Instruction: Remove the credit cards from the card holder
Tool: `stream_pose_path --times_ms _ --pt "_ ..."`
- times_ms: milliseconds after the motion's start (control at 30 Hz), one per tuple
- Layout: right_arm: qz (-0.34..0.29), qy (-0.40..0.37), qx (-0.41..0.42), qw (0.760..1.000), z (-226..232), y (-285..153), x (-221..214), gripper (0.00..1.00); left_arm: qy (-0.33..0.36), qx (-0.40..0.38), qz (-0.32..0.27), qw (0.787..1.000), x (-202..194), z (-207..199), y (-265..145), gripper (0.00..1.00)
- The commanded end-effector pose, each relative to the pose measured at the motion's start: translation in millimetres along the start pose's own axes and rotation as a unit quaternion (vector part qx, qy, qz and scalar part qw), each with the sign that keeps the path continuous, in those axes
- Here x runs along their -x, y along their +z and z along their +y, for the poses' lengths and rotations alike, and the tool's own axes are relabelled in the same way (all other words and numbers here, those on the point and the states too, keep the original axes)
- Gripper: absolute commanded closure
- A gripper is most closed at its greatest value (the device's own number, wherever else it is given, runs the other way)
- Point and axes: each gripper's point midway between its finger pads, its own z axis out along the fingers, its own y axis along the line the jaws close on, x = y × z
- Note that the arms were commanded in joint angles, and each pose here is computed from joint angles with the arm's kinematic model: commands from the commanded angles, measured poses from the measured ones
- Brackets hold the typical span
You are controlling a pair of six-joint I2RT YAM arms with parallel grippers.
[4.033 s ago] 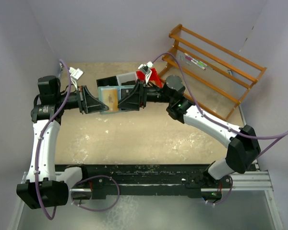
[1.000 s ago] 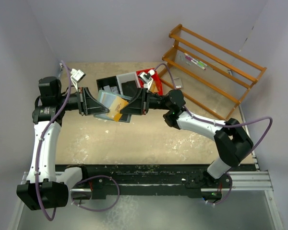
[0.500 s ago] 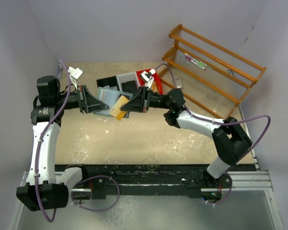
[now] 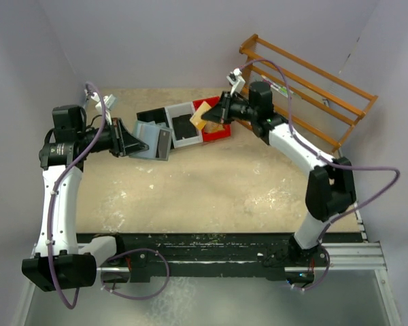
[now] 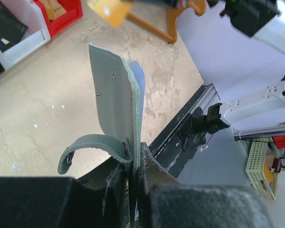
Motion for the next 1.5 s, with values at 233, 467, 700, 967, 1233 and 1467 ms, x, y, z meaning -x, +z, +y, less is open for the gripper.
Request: stream_pose_path --times_ms 233,467,700,967,1233,1467 --pt "0.101 -0.129 -0.293 0.942 -169 19 16 1.0 0.053 -0.053 0.001 0.997 3 -28 -9 1.0" --pt "0.113 -0.158 -0.33 0.924 -204 31 27 1.0 0.044 -0.075 0.008 0.996 2 -30 -7 1.0" --pt "0.127 -0.154 -0.315 0.928 -227 50 12 1.0 0.04 -0.103 0.011 0.994 0 -39 -8 1.0" --pt "0.124 -0.138 -0.301 0.935 -239 68 7 0.85 0.036 -0.122 0.014 0.992 -1 -49 -12 1.0" --pt "0.056 -0.173 -0.325 0.928 -209 50 53 0.56 0.041 -0.143 0.014 0.989 -2 -61 -16 1.0" --pt "-0.018 -0.206 -0.325 0.923 -135 10 101 0.4 0.039 -0.158 0.015 0.987 -1 -67 -18 1.0"
